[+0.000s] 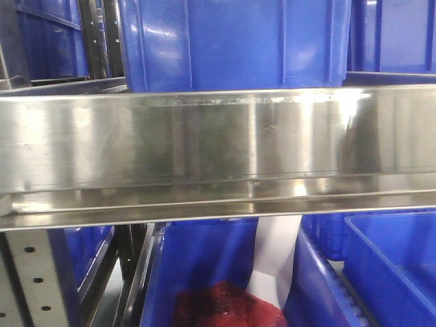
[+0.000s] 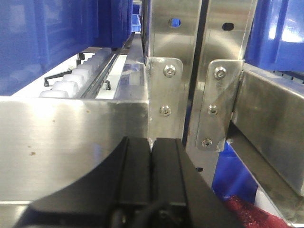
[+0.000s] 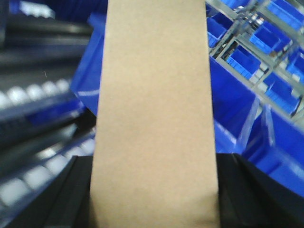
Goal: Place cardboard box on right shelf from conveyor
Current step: 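Swing the held box over the shelf edge with the right gripper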
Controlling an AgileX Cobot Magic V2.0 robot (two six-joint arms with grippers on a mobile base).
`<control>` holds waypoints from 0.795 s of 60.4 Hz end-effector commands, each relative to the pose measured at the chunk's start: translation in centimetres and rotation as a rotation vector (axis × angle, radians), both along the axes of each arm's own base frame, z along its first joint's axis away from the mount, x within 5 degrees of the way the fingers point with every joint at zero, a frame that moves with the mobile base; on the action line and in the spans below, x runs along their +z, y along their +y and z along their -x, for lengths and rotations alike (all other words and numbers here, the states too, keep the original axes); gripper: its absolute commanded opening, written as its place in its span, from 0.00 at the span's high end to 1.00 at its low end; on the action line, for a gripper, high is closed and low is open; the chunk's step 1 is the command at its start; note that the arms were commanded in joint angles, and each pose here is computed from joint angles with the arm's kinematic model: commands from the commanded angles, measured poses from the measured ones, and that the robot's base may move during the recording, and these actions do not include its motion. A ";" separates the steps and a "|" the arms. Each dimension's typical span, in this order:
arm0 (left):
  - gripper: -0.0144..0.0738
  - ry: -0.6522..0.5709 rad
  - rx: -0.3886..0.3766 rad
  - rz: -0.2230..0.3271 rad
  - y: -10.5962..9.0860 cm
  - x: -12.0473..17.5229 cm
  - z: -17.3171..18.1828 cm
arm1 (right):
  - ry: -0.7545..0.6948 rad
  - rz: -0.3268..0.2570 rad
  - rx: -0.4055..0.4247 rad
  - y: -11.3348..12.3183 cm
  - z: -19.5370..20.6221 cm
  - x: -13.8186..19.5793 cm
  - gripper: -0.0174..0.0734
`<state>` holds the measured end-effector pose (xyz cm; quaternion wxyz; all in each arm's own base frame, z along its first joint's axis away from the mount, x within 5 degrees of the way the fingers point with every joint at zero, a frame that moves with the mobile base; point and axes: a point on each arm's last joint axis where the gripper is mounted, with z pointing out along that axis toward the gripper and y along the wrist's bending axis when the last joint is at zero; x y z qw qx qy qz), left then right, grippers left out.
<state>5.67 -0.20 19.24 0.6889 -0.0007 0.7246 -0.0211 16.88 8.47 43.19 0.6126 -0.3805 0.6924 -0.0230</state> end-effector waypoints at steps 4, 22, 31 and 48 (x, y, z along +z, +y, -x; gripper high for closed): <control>0.97 -0.091 0.007 0.008 0.1 0.6 0.1 | -0.171 0.192 0.086 1.9 -2.2 1.0 0.67; 0.97 -0.091 0.007 0.008 0.1 0.6 0.1 | -0.171 0.557 0.245 4.7 -5.6 -3.1 0.67; 0.97 -0.091 0.007 0.008 0.1 0.6 0.1 | -0.164 0.625 0.277 5.4 -6.7 -4.3 0.67; 0.97 -0.091 0.007 0.008 0.1 0.6 0.1 | -0.166 0.641 0.285 6.2 -8.1 -6.8 0.67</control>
